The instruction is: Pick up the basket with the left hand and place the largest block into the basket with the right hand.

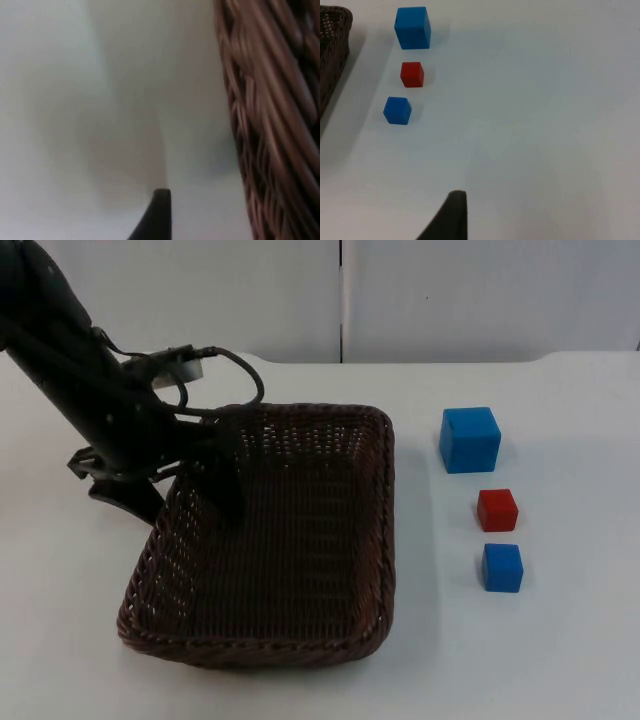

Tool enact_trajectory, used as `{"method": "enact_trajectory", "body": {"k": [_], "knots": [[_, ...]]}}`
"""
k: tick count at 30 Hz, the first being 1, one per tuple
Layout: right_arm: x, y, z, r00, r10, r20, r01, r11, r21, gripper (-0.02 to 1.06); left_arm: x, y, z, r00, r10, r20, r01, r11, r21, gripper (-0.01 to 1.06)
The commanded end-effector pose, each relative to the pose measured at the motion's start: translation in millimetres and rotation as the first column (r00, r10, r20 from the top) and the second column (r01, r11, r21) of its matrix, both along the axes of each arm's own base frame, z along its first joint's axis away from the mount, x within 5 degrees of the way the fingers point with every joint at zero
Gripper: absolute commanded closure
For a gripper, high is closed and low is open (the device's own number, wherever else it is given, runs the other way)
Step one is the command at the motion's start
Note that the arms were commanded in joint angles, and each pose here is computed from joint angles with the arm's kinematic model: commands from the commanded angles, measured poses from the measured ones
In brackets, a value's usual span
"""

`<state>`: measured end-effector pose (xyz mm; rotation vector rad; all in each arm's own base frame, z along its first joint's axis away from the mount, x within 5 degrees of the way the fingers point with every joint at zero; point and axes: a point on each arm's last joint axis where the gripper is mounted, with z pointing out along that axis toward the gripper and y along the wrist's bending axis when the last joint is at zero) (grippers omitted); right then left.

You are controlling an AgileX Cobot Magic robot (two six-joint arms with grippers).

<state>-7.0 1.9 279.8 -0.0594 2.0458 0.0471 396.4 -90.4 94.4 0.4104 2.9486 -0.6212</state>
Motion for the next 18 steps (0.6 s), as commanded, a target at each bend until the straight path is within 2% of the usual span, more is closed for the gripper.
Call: {"method": "enact_trajectory", "body": {"k": [1, 2, 6, 7, 10, 11, 18], "knots": [[-0.4, -0.2, 0.1, 1.000, 0.003, -0.001, -0.003, 1.000, 0.000, -0.01, 0.9, -3.1, -1.0, 1.000, 0.002, 0.005, -0.002, 1.000, -0.010, 0.33], [-0.4, -0.2, 0.1, 1.000, 0.003, -0.001, -0.003, 1.000, 0.000, -0.01, 0.9, -3.1, -1.0, 1.000, 0.002, 0.005, -0.002, 1.000, -0.010, 0.33], [-0.4, -0.2, 0.1, 1.000, 0.003, -0.001, -0.003, 1.000, 0.000, -0.01, 0.9, -3.0, -1.0, 1.000, 0.001, 0.005, -0.001, 1.000, -0.009, 0.64], [-0.4, -0.2, 0.1, 1.000, 0.003, -0.001, -0.003, 1.000, 0.000, -0.01, 0.9, -3.0, -1.0, 1.000, 0.001, 0.005, -0.001, 1.000, -0.009, 0.64], [-0.4, -0.2, 0.1, 1.000, 0.003, -0.001, -0.003, 1.000, 0.000, -0.01, 1.3, -3.3, -0.9, 1.000, 0.006, 0.007, -0.006, 1.000, -0.012, 0.90], [-0.4, -0.2, 0.1, 1.000, 0.003, -0.001, -0.003, 1.000, 0.000, -0.01, 1.3, -3.4, -0.8, 1.000, 0.008, 0.007, -0.007, 1.000, -0.014, 1.03], [-0.4, -0.2, 0.1, 1.000, 0.003, -0.001, -0.003, 1.000, 0.000, -0.01, 1.2, -6.9, 4.5, 0.998, 0.064, -0.018, -0.065, 0.996, -0.059, 1.05]]}}
